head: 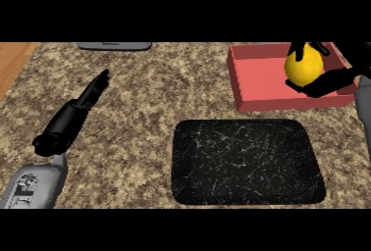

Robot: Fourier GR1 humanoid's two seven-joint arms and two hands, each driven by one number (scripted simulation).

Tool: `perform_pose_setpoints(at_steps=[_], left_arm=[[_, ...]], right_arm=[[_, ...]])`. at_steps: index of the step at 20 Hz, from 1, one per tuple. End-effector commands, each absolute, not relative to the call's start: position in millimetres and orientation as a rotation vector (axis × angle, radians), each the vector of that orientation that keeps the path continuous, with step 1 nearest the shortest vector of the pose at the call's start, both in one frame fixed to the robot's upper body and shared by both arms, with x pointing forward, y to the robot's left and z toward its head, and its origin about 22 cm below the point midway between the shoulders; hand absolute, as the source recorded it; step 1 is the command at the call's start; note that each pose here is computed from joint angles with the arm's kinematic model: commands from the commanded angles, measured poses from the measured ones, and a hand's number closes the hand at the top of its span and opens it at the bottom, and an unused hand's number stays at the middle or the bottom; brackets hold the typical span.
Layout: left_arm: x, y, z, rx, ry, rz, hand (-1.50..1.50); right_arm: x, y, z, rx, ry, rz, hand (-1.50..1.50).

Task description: Pick the lemon from the tray and place it in the cardboard box

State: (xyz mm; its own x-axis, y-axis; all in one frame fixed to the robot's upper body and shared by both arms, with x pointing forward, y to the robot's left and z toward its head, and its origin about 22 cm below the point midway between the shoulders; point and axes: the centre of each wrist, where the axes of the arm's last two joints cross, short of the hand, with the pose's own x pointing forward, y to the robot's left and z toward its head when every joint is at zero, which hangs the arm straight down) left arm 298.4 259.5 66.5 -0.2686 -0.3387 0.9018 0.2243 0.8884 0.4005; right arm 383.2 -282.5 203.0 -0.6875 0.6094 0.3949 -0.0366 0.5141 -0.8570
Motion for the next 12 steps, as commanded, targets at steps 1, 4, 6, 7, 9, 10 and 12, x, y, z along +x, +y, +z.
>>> perform_pose_setpoints(at_steps=[1, 4, 6, 7, 9, 10, 12], left_arm=[[299.5, 258.5, 51.7, 0.063, -1.767, -0.537, 0.00], [302.9, 259.2, 78.3, 0.055, -1.795, -0.558, 0.00], [299.1, 257.2, 68.0, 0.060, -1.762, -0.562, 0.00], [300.9, 261.1, 67.9, 0.038, -1.766, -0.569, 0.00], [305.6, 248.2, 80.0, 0.055, -1.789, -0.567, 0.00], [301.9, 247.3, 61.4, 0.033, -1.761, -0.567, 0.00], [299.6, 264.1, 73.8, 0.047, -1.787, -0.579, 0.00]], right_arm=[[414.9, -291.3, 207.4, -0.556, -1.979, 1.277, 1.50], [423.0, -308.2, 208.2, -0.597, -1.785, 1.407, 1.50], [427.6, -307.9, 200.4, -0.560, -1.657, 1.495, 1.50], [430.3, -317.2, 194.8, -0.570, -1.608, 1.514, 1.50], [436.6, -331.0, 200.6, -0.543, -1.602, 1.535, 1.50], [439.2, -329.4, 186.4, -0.520, -1.592, 1.551, 1.50], [441.7, -335.0, 187.9, -0.518, -1.507, 1.614, 1.50]])
